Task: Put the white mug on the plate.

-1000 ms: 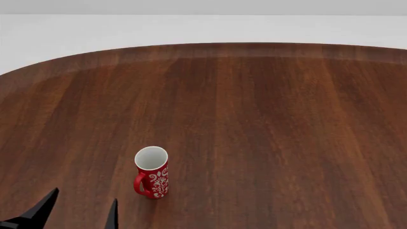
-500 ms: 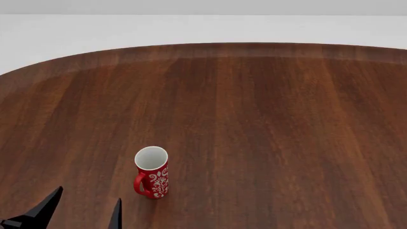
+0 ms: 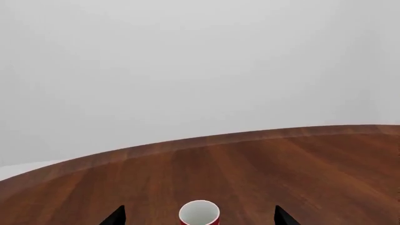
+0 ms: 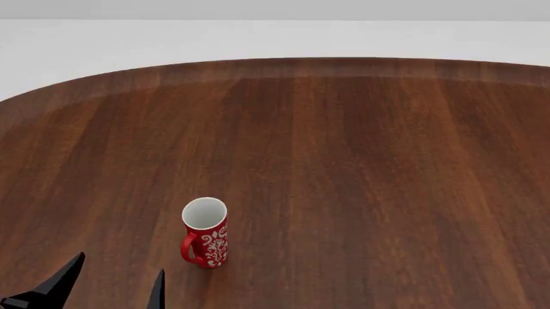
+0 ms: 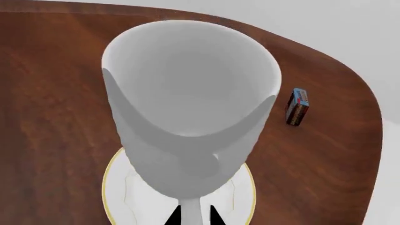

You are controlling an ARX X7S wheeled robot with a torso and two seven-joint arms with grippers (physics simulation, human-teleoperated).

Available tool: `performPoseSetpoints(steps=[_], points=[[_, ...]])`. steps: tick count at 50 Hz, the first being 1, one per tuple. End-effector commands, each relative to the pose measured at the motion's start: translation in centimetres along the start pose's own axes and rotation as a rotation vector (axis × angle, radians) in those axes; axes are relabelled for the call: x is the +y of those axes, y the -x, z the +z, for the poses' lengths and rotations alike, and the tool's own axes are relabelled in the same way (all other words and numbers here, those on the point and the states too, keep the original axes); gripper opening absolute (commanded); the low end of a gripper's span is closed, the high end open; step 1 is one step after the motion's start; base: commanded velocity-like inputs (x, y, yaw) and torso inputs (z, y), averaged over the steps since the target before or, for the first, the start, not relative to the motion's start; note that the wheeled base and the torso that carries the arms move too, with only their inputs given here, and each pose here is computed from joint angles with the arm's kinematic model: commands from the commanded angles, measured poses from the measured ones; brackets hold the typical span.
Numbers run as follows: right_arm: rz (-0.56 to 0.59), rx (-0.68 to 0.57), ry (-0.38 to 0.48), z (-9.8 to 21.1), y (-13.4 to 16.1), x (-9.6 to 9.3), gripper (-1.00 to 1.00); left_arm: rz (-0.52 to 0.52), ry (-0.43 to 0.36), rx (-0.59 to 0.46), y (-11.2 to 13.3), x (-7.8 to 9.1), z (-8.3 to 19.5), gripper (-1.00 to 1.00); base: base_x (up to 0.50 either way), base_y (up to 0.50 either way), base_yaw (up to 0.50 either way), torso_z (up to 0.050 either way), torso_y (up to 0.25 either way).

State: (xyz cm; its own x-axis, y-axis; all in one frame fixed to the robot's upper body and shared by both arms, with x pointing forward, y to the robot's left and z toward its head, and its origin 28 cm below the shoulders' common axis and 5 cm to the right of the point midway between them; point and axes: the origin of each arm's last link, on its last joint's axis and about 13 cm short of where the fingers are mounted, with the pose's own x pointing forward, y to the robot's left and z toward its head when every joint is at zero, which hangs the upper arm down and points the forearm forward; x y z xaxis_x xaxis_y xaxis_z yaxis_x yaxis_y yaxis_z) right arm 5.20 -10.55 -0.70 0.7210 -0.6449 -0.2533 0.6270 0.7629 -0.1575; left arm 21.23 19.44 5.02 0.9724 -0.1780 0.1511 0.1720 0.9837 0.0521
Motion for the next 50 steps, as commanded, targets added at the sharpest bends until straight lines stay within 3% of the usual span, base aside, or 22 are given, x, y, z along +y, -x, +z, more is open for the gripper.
performPoseSetpoints(steps=[1, 11, 13, 15, 18, 30, 50], points=[[-0.018, 0.01, -0.007, -0.7, 0.1, -0.2, -1.0, -0.002, -0.004, 0.001, 0.0, -0.1, 0.0, 1.0, 0.0, 0.0, 0.0, 0.0, 0.0], [-0.039, 0.028, -0.004, -1.6, -0.2, -0.6, -1.0, -0.002, -0.008, 0.0, 0.1, -0.2, 0.3, 1.0, 0.0, 0.0, 0.0, 0.0, 0.0], [-0.042, 0.033, -0.006, -1.7, -0.3, -0.6, -1.0, -0.025, 0.054, 0.002, 0.2, -0.4, 0.7, 1.0, 0.0, 0.0, 0.0, 0.0, 0.0], [-0.046, 0.036, -0.001, -1.8, -0.3, -0.7, -1.0, -0.014, 0.01, -0.01, 0.2, -0.4, 0.8, 1.0, 0.0, 0.0, 0.0, 0.0, 0.0], [-0.056, 0.031, -0.001, -1.6, -0.5, -0.9, -1.0, -0.007, 0.003, -0.006, 0.2, -0.3, 0.6, 1.0, 0.0, 0.0, 0.0, 0.0, 0.003], [-0.064, 0.025, 0.005, -1.5, -1.3, -1.3, -1.0, -0.006, 0.002, -0.01, 0.3, -0.4, 0.8, 1.0, 0.0, 0.0, 0.0, 0.0, 0.0], [-0.003, 0.038, 0.009, -2.4, -2.8, -0.3, -1.0, 0.008, -0.028, 0.001, 0.4, -0.4, 0.9, 1.0, 0.0, 0.0, 0.0, 0.0, 0.0]])
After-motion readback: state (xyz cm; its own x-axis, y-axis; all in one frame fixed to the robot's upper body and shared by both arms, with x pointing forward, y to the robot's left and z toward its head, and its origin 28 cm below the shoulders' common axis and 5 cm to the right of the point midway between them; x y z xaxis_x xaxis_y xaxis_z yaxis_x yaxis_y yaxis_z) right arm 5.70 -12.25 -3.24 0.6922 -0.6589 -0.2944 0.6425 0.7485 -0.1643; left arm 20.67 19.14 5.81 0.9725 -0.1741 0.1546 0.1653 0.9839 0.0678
